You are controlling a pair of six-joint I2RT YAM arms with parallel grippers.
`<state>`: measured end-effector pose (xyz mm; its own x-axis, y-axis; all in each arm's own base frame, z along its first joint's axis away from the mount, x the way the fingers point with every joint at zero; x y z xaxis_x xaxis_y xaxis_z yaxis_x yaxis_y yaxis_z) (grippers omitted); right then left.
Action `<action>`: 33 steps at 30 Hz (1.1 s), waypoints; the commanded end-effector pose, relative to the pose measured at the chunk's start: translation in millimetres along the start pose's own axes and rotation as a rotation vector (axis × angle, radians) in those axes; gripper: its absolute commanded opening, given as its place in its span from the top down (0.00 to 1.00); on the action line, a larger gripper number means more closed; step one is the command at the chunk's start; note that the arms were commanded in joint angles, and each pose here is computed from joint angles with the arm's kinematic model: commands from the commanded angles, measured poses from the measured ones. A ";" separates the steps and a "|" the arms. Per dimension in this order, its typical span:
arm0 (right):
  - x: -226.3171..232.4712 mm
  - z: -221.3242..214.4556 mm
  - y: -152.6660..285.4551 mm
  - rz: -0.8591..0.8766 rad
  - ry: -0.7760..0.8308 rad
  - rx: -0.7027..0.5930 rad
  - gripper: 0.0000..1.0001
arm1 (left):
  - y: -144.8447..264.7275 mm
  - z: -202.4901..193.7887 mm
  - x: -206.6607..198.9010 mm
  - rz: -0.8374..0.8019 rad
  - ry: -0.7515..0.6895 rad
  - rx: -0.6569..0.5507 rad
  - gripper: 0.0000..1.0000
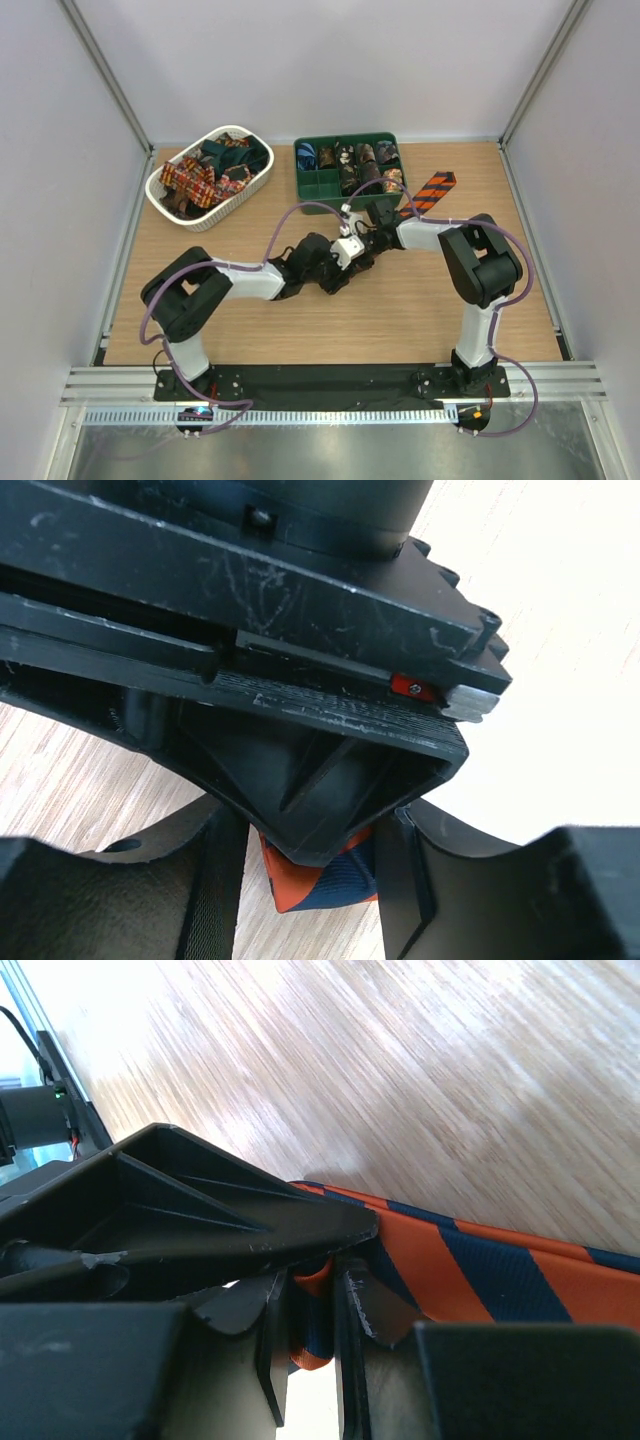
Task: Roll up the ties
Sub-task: Roll the tie
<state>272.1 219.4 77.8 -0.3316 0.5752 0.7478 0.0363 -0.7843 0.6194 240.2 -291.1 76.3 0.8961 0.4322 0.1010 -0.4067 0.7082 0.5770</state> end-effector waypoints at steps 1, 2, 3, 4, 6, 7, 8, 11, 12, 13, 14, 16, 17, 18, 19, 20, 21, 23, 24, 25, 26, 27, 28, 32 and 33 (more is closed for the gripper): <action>2.1 4.5 -2.6 -0.025 0.028 -0.008 0.85 | -5.6 -4.0 -3.1 -0.023 -0.007 0.043 0.68; 1.7 4.5 -3.3 -0.029 0.027 -0.008 0.85 | -6.2 -3.1 -3.1 -0.027 -0.006 0.049 0.69; 0.2 3.8 -3.3 -0.035 0.024 -0.007 0.83 | -7.5 -3.8 -3.3 -0.035 -0.002 0.056 0.69; -0.3 3.9 -3.8 -0.043 0.023 -0.007 0.82 | -8.0 -3.8 -3.2 -0.037 -0.001 0.062 0.71; -2.4 4.1 -4.3 -0.053 0.019 -0.008 0.75 | -10.5 -5.1 -3.5 -0.038 0.001 0.088 0.73; -3.1 2.6 -4.5 -0.061 0.017 -0.006 0.74 | -11.5 -5.8 -2.9 -0.033 0.004 0.099 0.74; -4.0 2.6 -4.3 -0.071 0.019 -0.009 0.74 | -11.6 -8.7 -3.0 -0.032 0.009 0.122 0.75; -7.5 3.1 -3.8 -0.103 0.016 -0.017 0.67 | -14.5 -11.4 -3.2 -0.035 0.012 0.155 0.78; -6.8 3.7 -4.3 -0.101 0.018 -0.016 0.64 | -15.8 -11.6 -2.3 -0.034 0.012 0.158 0.78; -7.8 4.4 -4.7 -0.102 0.016 -0.016 0.64 | -15.9 -12.5 -2.9 -0.034 0.013 0.163 0.79; -7.7 4.2 -5.5 -0.100 0.013 -0.014 0.63 | -16.3 -13.3 -3.2 -0.031 0.014 0.168 0.80; -7.9 5.7 -5.9 -0.102 0.014 -0.017 0.58 | -17.0 -13.7 -2.6 -0.025 0.016 0.176 0.82; -7.3 7.1 -5.1 -0.102 0.014 -0.021 0.58 | -17.0 -15.5 -3.0 -0.028 0.017 0.187 0.84; -5.6 7.4 -4.1 -0.106 0.015 -0.027 0.57 | -17.0 -14.9 -3.1 -0.026 0.016 0.189 0.84; -5.2 9.0 -3.0 -0.111 0.014 -0.033 0.56 | -16.9 -16.0 -2.7 -0.024 0.019 0.194 0.85; -3.2 9.9 -1.8 -0.114 0.015 -0.037 0.55 | -17.2 -17.4 -3.2 -0.022 0.020 0.201 0.85; -2.7 11.2 0.3 -0.128 0.013 -0.043 0.55 | -17.6 -17.1 -2.5 -0.021 0.021 0.201 0.86; 1.4 13.8 4.7 -0.139 0.018 -0.059 0.53 | -17.8 -18.7 -3.3 -0.023 0.023 0.208 0.86; 2.5 14.1 6.8 -0.145 0.013 -0.063 0.53 | -18.0 -18.9 -3.2 -0.020 0.025 0.211 0.86; 4.3 14.6 9.6 -0.154 0.020 -0.075 0.51 | -17.9 -19.8 -2.8 -0.020 0.026 0.217 0.87; 4.4 15.1 11.5 -0.160 0.017 -0.082 0.49 | -18.3 -19.3 -2.7 -0.022 0.026 0.216 0.87; 4.5 15.6 13.5 -0.161 0.009 -0.089 0.49 | -19.2 -19.9 -2.6 -0.021 0.026 0.220 0.88; 3.4 14.3 14.6 -0.160 -0.001 -0.093 0.49 | -19.1 -20.6 -2.9 -0.024 0.027 0.225 0.88; 5.8 12.7 20.4 -0.126 -0.016 -0.105 0.51 | -21.0 -20.4 -3.4 -0.032 0.032 0.229 0.88; 7.7 12.7 20.4 -0.115 -0.013 -0.108 0.52 | -21.6 -20.5 -4.2 -0.035 0.033 0.232 0.88</action>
<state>288.3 204.4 86.3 -0.3091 0.6900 0.6544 -0.0958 -0.7072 0.7005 253.2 -300.3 73.8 0.8865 0.4534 0.0923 -0.3930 0.6323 0.6676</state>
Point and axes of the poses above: each gripper's point midway between its finger pads, its own y axis back along the fingers, its own x axis along the line the jaws close on, z = x × y, the point moved 8 cm from there along y, back along the fingers, and after that the axes turned 7 degrees about -y, right-handed, at the moved point
